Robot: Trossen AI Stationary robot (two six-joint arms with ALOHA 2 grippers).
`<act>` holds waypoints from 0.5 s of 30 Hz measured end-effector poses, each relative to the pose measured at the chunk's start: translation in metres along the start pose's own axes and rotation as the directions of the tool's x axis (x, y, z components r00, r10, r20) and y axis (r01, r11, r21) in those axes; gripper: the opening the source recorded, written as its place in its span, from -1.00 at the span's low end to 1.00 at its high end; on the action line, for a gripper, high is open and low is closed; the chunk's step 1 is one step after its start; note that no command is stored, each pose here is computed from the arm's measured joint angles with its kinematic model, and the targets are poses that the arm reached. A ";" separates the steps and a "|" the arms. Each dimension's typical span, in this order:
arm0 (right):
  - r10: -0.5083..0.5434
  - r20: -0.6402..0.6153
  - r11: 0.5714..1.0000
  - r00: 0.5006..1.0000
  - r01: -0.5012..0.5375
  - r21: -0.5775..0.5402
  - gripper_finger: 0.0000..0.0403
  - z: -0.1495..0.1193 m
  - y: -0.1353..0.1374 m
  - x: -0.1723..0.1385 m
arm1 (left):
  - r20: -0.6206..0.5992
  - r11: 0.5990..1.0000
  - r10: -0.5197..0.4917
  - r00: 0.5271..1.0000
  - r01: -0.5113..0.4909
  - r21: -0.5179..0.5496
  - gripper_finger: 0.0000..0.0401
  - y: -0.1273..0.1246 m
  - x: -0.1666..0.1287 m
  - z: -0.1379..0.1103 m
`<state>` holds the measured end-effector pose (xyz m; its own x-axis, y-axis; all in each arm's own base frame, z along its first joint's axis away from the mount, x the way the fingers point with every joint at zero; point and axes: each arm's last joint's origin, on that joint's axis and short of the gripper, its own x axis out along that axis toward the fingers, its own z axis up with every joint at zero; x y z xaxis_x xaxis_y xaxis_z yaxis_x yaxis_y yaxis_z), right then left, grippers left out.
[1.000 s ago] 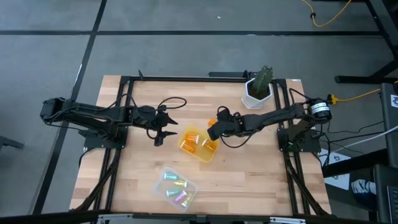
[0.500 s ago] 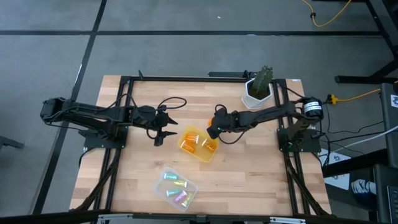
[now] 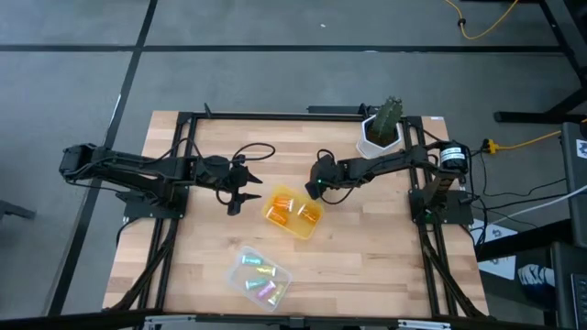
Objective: Pick and place medicine bottles into bin by pill shape (circle, oval)
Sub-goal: Put the orange bottled capsule into the yellow bin
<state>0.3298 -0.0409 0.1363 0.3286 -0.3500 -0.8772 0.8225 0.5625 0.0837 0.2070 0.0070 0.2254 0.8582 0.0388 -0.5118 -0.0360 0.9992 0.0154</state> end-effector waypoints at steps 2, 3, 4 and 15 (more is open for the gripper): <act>-0.002 0.000 1.000 1.000 0.002 0.000 0.20 0.000 0.000 0.000 | 0.000 1.000 0.000 1.000 0.000 0.000 0.06 0.000 0.000 0.000; -0.003 0.007 1.000 1.000 0.003 0.001 0.17 0.000 0.000 0.000 | 0.000 1.000 0.000 1.000 0.000 0.000 0.06 0.000 0.000 0.000; -0.010 0.015 1.000 1.000 0.010 0.002 0.12 0.001 0.000 0.000 | 0.000 1.000 0.000 1.000 0.000 0.000 0.06 0.000 0.000 0.000; -0.042 0.075 0.999 0.996 0.043 -0.008 -0.17 0.000 0.002 -0.001 | 0.000 1.000 0.000 1.000 0.000 0.000 0.06 0.000 0.000 0.000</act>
<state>0.3312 -0.0397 0.1376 0.3278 -0.4287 -0.8419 0.8319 0.5533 0.0421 0.2070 0.0070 0.2254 0.8582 0.0386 -0.5118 -0.0358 0.9992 0.0153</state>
